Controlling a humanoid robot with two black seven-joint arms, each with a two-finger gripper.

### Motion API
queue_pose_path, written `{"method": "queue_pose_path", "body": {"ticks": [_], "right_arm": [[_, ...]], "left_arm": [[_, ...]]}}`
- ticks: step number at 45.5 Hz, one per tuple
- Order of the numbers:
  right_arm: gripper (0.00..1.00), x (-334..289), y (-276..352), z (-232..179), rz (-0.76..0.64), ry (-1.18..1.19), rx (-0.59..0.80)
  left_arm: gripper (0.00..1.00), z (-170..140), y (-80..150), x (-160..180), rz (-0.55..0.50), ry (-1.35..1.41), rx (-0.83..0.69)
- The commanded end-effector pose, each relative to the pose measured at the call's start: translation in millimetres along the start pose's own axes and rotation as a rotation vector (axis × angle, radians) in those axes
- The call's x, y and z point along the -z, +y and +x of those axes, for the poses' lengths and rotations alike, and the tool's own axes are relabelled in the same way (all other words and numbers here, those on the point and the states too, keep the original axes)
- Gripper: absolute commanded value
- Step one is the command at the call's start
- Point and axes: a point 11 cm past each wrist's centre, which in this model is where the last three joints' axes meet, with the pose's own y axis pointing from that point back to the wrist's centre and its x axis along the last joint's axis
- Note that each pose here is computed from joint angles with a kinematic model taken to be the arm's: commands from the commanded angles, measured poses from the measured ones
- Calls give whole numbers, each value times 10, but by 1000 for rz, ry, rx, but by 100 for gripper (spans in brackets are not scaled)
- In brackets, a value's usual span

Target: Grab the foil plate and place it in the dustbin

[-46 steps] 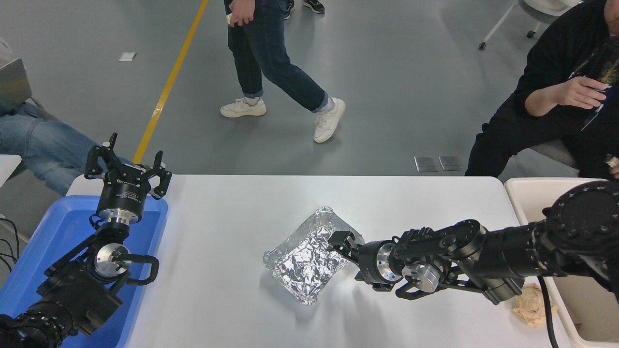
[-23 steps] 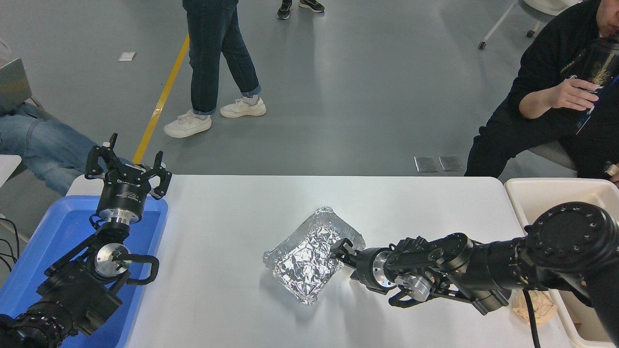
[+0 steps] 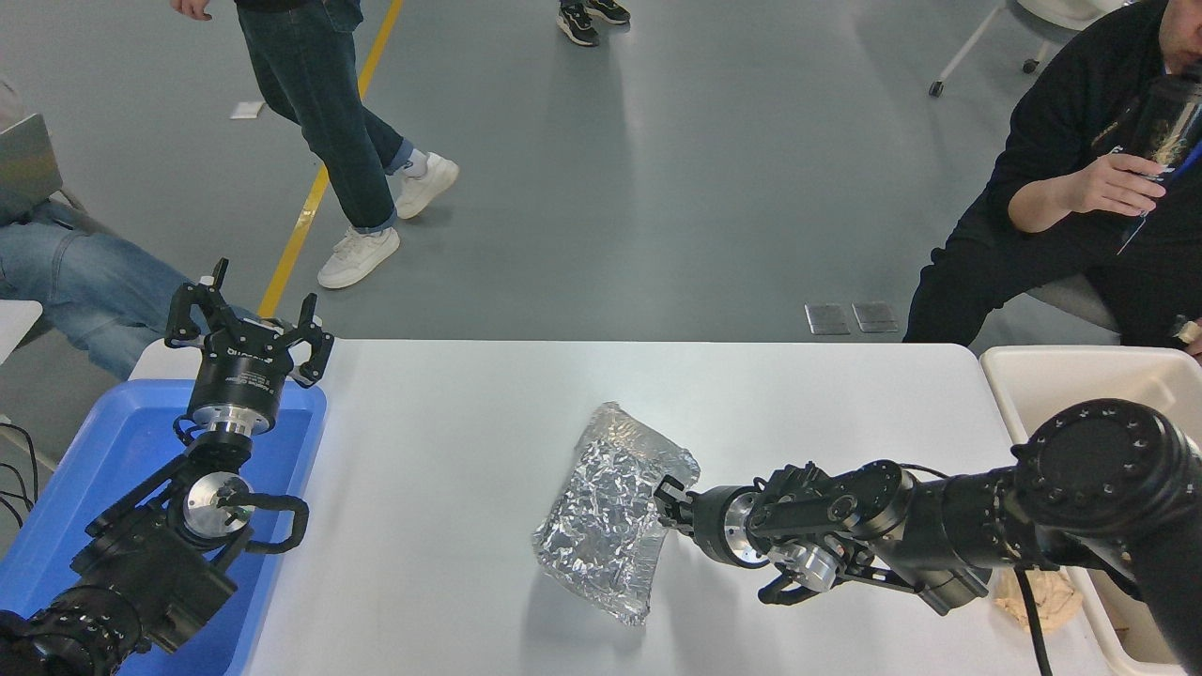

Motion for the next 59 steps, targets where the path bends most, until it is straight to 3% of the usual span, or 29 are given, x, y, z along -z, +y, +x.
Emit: {"method": "queue_pose_path", "body": {"ticks": [1, 22, 41, 48, 59], "right_arm": [[0, -54, 162, 341, -36, 85, -36], [0, 81, 1075, 1536, -124, 226, -59], [0, 820, 2304, 2384, -25, 280, -160], [0, 1107, 2636, 2493, 19, 312, -196], [0, 1069, 2719, 2546, 7, 328, -205]], "left_arm": [[99, 3, 0, -6, 0, -1, 0], [99, 3, 0, -7, -2, -1, 0], [99, 0, 0, 0, -1, 0, 0], [99, 0, 0, 0, -1, 0, 0], [99, 0, 0, 0, -1, 0, 0]]}}
